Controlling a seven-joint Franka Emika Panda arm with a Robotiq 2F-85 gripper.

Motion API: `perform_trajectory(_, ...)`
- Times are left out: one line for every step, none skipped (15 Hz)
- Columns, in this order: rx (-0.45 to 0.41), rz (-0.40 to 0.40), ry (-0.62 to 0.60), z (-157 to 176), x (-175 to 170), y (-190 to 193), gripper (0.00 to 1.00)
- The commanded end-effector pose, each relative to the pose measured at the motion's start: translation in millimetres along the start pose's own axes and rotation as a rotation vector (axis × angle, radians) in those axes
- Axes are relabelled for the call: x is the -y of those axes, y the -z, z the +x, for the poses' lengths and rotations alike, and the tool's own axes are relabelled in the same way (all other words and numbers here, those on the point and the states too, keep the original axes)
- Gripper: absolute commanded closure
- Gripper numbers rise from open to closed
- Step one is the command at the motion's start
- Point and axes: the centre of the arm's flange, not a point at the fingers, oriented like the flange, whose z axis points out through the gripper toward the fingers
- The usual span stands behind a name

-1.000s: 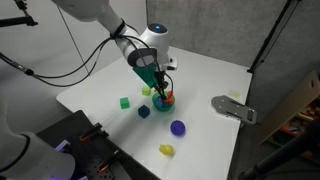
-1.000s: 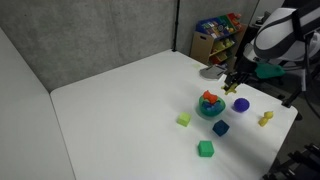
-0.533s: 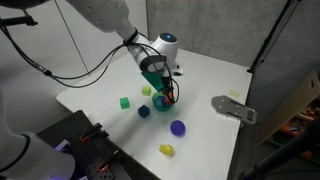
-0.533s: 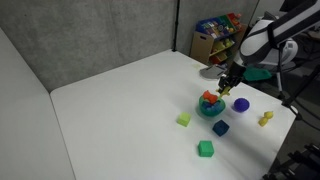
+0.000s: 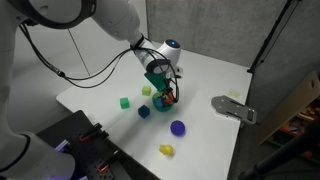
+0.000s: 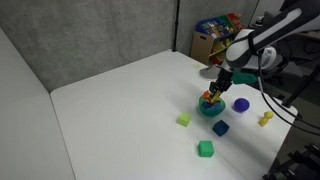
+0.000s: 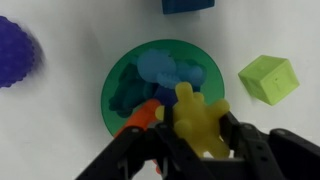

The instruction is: Put the round yellow toy in the bowl

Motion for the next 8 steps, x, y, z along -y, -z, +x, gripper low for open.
perform_trajectory(-0.002,0.011,0.001,18.4,10.5,-3.8,0.78)
perform_trajectory(-0.002,0.016,0.004,18.9,12.2,-5.8,0.78)
perform_trajectory(-0.001,0.023,0.004,18.7,13.3,-9.2,0.78)
perform_trajectory(0.001,0.024,0.006,18.6,13.7,-12.7,0.78)
perform_trajectory(0.005,0.024,0.007,18.4,13.5,-15.4,0.78)
perform_trajectory(0.009,0.026,0.008,17.8,12.5,-18.8,0.78)
perform_trajectory(0.011,0.027,0.007,17.1,10.9,-22.4,0.78)
perform_trajectory(0.017,0.031,0.006,16.5,9.3,-25.7,0.78)
